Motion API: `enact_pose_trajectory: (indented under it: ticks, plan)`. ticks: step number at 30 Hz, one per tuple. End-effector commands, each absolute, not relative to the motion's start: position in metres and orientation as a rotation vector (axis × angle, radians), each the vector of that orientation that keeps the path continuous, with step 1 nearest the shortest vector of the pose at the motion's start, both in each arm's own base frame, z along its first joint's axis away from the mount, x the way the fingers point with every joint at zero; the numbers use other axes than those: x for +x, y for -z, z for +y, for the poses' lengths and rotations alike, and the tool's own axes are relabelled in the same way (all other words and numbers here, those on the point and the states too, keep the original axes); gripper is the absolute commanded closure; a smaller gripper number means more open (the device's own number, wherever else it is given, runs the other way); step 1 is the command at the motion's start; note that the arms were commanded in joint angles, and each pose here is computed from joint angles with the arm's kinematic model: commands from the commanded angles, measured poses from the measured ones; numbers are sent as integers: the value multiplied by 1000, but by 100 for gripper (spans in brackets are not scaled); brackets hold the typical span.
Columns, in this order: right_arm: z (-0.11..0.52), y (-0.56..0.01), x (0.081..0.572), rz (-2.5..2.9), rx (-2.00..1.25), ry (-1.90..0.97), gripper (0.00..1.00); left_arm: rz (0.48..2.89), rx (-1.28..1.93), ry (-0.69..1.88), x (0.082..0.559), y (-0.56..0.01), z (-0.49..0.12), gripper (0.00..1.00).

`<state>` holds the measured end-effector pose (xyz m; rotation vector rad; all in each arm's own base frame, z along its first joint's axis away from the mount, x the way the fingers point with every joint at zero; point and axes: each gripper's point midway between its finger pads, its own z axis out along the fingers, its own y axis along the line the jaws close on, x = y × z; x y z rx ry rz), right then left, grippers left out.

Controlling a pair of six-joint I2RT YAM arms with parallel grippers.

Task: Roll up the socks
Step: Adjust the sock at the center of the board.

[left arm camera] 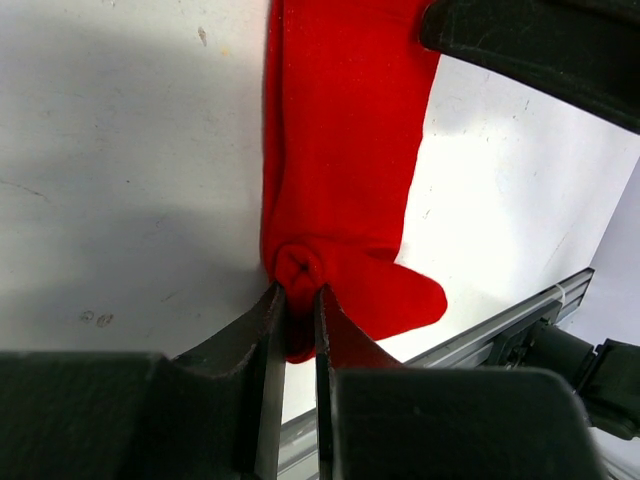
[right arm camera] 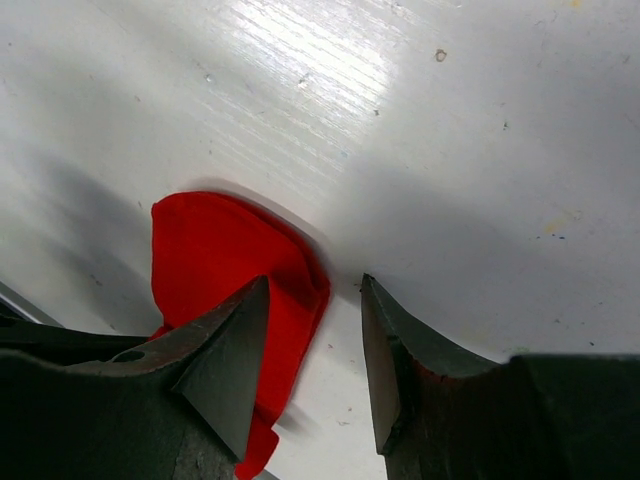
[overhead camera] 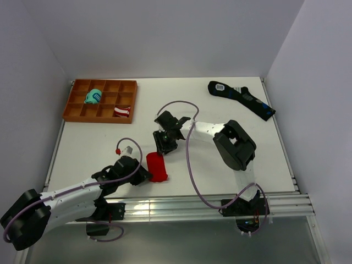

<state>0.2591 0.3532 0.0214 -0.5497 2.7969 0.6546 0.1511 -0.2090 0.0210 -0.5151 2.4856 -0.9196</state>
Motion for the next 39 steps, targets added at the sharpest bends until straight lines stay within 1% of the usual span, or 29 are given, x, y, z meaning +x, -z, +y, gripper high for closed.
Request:
enact_pose_trajectory:
  ticks: [1,6,8,11,12,14,15,18,25,31,37,39]
  plan:
    - [365,-16,261,2785,-550,-652,51,2630,-535,759,125,16,-185,100]
    - [369,-14,253,2790,-558,-661,52,2640,-548,746,124,18,-183,100]
    - [368,-10,250,2798,-556,-656,55,2638,-551,745,124,18,-182,100]
    - [364,-7,248,2804,-541,-640,63,2639,-562,743,124,19,-181,100]
    - [363,-7,248,2805,-536,-634,70,2641,-564,742,124,20,-181,100]
    - [358,-4,249,2809,-519,-610,76,2645,-575,732,123,22,-179,100]
    - [358,-5,248,2808,-510,-606,82,2652,-580,726,122,22,-178,100]
    - [350,-3,251,2807,-465,-566,86,2660,-611,709,120,25,-175,100]
    - [337,1,252,2796,-393,-549,89,2680,-646,638,119,25,-168,100]
    - [321,2,258,2779,-333,-531,90,2686,-635,633,120,22,-169,100]
    - [321,0,260,2766,-338,-557,90,2709,-611,612,123,20,-172,100]
    - [324,-2,260,2753,-342,-585,88,2720,-606,599,122,22,-172,100]
